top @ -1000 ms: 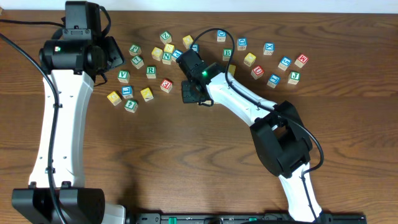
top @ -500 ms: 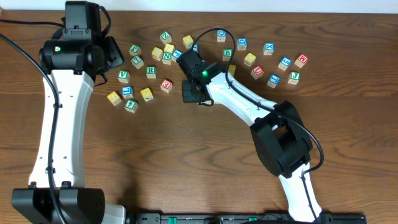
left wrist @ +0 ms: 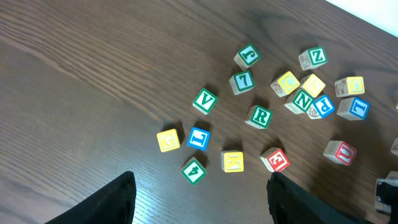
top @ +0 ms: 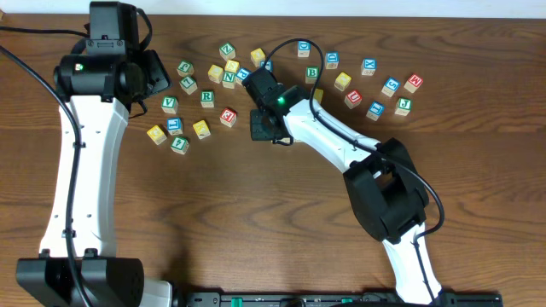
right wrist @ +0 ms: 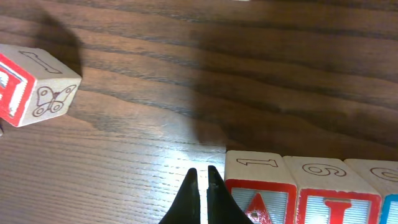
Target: Spell out AI2
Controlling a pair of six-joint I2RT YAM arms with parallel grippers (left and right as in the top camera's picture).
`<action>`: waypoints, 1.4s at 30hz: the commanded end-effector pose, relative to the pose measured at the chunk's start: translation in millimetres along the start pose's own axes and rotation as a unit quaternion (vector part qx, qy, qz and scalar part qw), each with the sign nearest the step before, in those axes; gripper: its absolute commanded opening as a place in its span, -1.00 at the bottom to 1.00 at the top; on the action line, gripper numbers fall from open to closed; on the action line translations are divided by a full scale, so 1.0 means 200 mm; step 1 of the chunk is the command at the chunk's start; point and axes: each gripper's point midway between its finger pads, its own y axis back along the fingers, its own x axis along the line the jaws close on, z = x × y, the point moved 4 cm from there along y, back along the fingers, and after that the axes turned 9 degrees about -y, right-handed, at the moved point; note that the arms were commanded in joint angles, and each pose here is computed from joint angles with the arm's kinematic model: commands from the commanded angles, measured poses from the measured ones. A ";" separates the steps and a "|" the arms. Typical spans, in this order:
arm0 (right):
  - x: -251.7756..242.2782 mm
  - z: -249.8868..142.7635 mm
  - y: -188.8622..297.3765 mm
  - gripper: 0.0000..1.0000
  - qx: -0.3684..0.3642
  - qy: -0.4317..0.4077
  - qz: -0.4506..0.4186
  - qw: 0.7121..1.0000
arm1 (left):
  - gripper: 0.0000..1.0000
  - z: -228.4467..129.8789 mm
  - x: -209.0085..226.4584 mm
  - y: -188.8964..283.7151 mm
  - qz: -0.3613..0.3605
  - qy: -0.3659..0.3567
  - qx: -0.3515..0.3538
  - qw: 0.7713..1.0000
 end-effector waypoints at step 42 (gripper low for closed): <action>-0.11 0.04 -0.02 -0.98 0.018 -0.026 -0.015 0.999 | 0.34 -0.02 0.01 -0.02 0.004 -0.006 0.011 1.000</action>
